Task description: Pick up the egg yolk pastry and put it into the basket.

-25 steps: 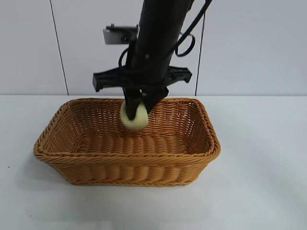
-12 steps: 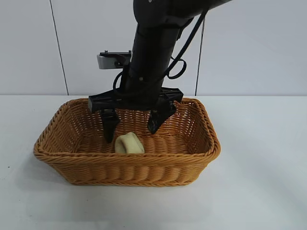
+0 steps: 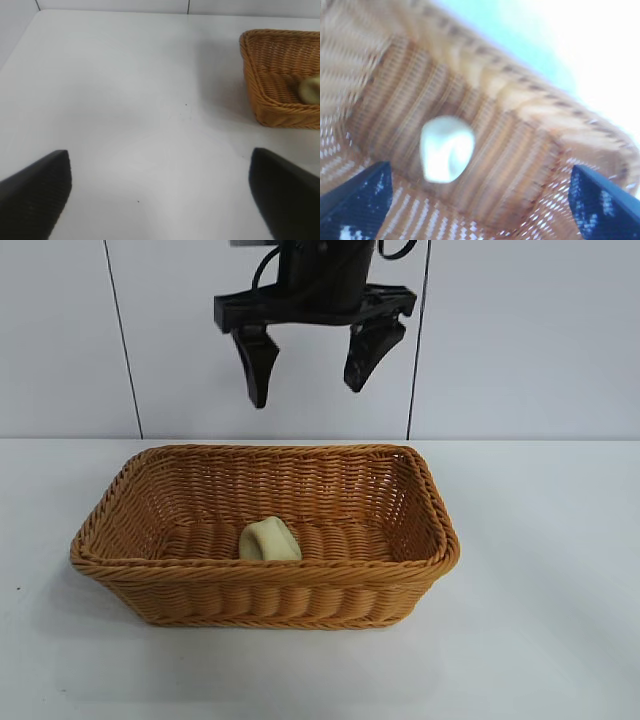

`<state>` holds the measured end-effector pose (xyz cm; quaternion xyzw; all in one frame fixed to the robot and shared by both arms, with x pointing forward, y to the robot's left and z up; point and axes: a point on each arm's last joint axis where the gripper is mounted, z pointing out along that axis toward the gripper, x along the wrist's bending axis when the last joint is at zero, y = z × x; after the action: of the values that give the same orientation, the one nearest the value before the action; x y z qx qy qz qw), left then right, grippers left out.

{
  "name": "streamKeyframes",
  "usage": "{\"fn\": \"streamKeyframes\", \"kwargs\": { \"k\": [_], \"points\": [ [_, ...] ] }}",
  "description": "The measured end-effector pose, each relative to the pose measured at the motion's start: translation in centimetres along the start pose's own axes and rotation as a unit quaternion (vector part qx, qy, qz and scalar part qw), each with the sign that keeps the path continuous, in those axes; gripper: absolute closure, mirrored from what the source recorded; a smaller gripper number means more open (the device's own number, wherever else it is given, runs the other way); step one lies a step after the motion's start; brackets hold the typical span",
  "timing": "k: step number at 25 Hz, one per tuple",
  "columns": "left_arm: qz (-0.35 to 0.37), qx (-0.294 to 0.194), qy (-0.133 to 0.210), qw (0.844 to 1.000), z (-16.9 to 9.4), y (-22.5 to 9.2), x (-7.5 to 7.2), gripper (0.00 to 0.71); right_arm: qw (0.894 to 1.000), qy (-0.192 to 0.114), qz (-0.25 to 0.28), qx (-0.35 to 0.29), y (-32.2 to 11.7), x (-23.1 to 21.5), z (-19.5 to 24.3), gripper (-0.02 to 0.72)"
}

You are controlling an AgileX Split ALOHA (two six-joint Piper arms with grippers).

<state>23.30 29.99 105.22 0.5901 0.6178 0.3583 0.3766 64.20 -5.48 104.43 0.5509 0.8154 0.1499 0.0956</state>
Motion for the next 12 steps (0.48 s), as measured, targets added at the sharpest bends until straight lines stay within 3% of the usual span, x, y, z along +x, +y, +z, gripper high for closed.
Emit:
{"fn": "streamKeyframes", "kwargs": {
  "k": [6,12],
  "points": [
    [0.000,0.000,0.000,1.000,0.0,0.0,0.0,0.018,0.998,-0.031,0.060,0.004,0.5,-6.4,0.2,0.016],
    [0.000,0.000,0.000,1.000,0.0,0.0,0.0,0.018,0.988,-0.067,0.140,0.005,0.0,-14.8,-0.1,0.016]
  ]
}}
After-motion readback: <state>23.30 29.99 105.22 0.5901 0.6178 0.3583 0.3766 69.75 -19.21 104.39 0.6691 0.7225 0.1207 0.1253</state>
